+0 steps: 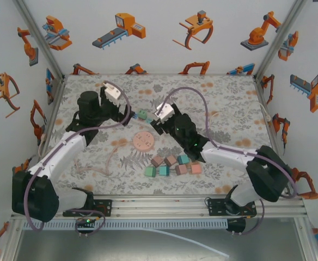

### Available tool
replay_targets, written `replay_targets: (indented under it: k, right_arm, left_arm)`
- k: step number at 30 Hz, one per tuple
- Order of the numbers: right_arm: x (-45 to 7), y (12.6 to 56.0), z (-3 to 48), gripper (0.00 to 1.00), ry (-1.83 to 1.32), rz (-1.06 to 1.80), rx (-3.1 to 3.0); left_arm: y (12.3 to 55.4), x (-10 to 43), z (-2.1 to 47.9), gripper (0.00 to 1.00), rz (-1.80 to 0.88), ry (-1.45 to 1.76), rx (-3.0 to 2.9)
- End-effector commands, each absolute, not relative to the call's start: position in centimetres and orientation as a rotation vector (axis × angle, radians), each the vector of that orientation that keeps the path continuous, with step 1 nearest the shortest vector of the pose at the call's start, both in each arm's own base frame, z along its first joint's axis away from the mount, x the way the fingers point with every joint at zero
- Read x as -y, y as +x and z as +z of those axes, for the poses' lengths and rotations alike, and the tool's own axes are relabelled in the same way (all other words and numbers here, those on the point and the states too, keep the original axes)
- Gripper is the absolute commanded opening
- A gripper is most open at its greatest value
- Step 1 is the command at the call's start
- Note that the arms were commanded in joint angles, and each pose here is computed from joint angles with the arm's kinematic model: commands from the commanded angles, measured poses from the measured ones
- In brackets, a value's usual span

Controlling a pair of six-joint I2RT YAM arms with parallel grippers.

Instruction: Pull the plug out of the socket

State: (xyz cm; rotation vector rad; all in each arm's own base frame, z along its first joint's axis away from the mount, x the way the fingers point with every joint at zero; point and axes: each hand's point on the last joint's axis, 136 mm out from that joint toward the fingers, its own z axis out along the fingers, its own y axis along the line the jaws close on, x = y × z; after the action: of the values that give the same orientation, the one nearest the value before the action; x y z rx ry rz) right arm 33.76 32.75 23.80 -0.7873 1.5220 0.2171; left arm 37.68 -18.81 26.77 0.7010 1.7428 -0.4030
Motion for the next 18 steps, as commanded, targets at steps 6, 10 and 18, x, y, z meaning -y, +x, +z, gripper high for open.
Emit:
replay_targets:
  k: [6,10,18]
  right_arm:
    - [-37.6,37.6,23.8,0.69,-0.959,0.305,-1.698]
    - [-38.9,39.8,22.5,0.69,-0.985,0.337,-1.855]
    - [-40.4,43.2,17.5,0.69,-1.103,0.294,-2.087]
  left_arm:
    - [43.3,11.0,24.4,0.97,-0.444,0.024,-2.03]
    - [44.4,9.0,21.9,0.97,-0.48,-0.129,-2.097]
    - [46.0,9.2,17.5,0.99,-0.667,-0.288,-2.22]
